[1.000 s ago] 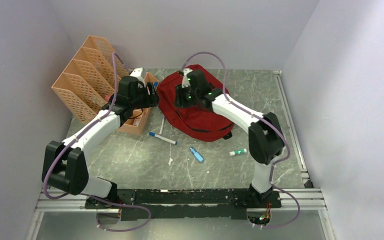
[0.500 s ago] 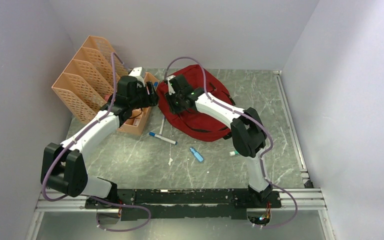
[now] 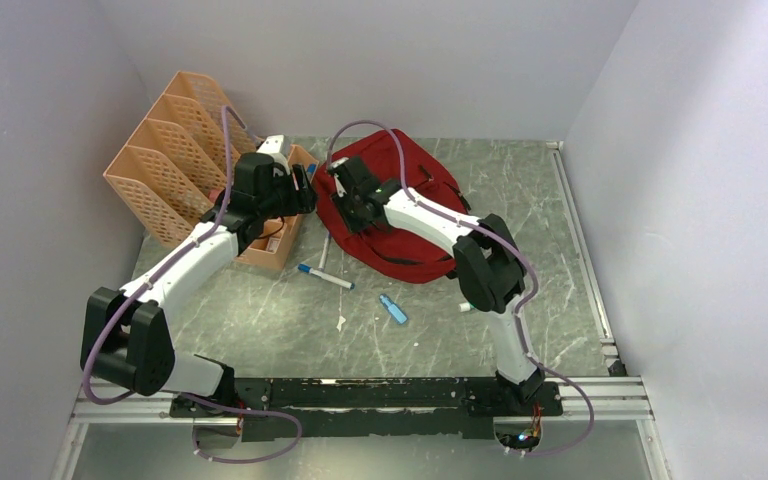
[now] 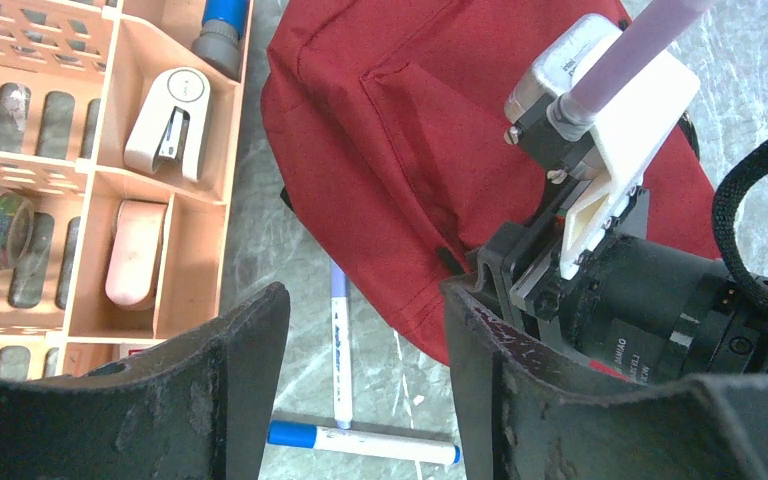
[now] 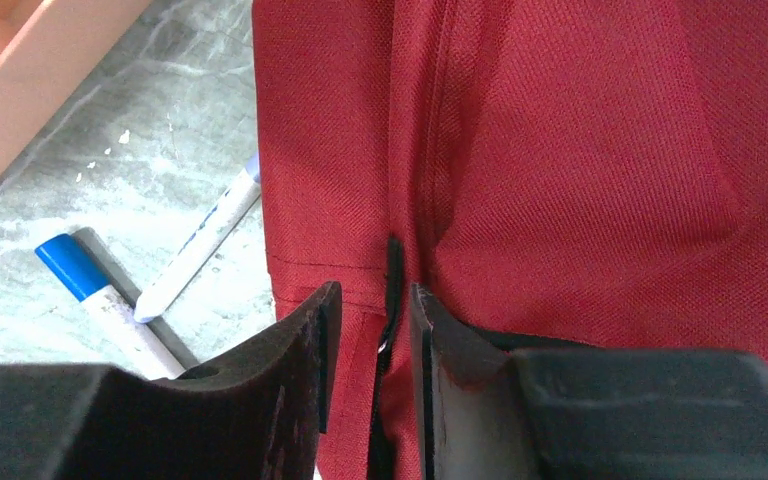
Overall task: Pack the student bag
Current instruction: Zip the student bag at the center of the board.
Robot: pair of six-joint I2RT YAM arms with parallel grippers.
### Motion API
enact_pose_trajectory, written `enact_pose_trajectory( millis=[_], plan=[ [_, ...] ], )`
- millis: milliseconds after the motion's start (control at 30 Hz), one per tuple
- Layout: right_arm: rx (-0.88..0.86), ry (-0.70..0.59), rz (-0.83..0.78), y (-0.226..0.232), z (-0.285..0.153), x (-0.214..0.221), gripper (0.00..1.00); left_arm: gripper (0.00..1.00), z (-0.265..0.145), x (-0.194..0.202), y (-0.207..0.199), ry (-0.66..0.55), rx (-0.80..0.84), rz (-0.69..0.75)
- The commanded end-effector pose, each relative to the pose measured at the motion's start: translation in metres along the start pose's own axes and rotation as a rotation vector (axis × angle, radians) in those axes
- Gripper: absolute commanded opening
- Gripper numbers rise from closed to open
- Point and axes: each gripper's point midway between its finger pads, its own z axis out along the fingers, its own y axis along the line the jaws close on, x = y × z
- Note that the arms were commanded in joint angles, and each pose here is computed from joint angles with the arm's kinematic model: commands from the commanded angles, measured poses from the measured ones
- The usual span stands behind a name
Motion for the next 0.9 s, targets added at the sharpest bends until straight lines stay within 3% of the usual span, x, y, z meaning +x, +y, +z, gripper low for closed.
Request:
enact_pose_trajectory(
  millis=[0,400,867],
  plan=[
    [0.028,0.003,-0.018,-0.003,0.006,-0.003,0.34,0.63,-0.005,-0.016,0.0,-0.061,0.004,0.011],
    [0.032,0.015,-0.016,-0.002,0.012,0.001,0.22,0.62,-0.004,-0.016,0.0,-0.061,0.006,0.012],
    [-0.01,-0.061,0.047,0.004,-0.016,-0.003,0.0,0.62,-0.002,-0.012,-0.003,-0.051,0.028,0.012]
  ],
)
